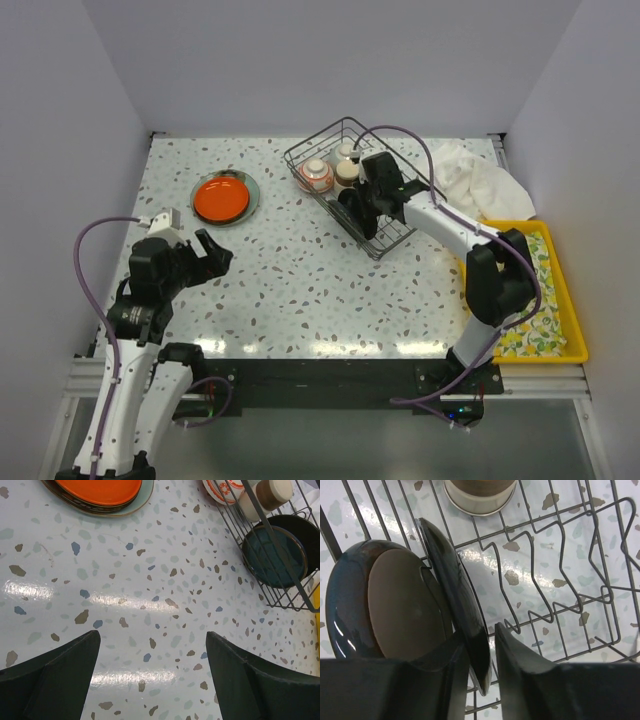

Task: Unload the mixed dishes from the dish rack
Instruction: Pick up the plate from the dish rack.

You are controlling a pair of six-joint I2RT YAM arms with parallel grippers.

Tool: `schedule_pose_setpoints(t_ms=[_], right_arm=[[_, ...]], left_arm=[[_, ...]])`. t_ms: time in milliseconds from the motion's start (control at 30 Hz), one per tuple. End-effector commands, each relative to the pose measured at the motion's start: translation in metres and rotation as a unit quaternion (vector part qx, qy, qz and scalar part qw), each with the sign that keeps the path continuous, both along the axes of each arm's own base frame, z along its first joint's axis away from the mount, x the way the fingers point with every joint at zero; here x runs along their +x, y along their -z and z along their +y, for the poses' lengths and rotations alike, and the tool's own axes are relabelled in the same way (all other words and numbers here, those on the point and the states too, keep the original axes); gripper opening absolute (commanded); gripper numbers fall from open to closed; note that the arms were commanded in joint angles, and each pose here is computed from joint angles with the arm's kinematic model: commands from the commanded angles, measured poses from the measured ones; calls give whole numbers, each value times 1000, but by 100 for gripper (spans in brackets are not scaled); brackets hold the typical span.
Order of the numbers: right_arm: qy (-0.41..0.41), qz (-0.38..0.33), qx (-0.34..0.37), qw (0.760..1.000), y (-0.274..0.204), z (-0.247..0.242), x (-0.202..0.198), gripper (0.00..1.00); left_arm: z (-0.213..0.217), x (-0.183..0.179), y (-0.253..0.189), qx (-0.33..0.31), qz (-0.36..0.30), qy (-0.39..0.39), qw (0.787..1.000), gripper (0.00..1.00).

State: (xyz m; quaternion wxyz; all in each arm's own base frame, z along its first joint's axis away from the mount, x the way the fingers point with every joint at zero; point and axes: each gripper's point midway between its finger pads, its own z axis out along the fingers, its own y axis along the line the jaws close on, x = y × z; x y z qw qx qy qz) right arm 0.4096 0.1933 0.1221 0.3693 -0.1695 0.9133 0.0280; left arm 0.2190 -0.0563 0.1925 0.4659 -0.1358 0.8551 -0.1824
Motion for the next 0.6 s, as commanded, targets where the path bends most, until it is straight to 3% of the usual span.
schedule_pose_setpoints(t_ms=[0,33,167,567], right_arm=[[-2,-35,-16,999,-21,7,12,20],[-3,-35,-22,999,-21,7,10,13],[-2,-61,-54,997,-38,8,6,1],[4,-131,-97,987,-100,-10,-11,0]], left_arm=[[-1,1,3,-1,4,1,1000,91],[-2,2,3,-2,4,1,1000,91],[-4,5,4,-2,5,6,1000,91],[-15,15,-6,-4,-11,39,999,91]])
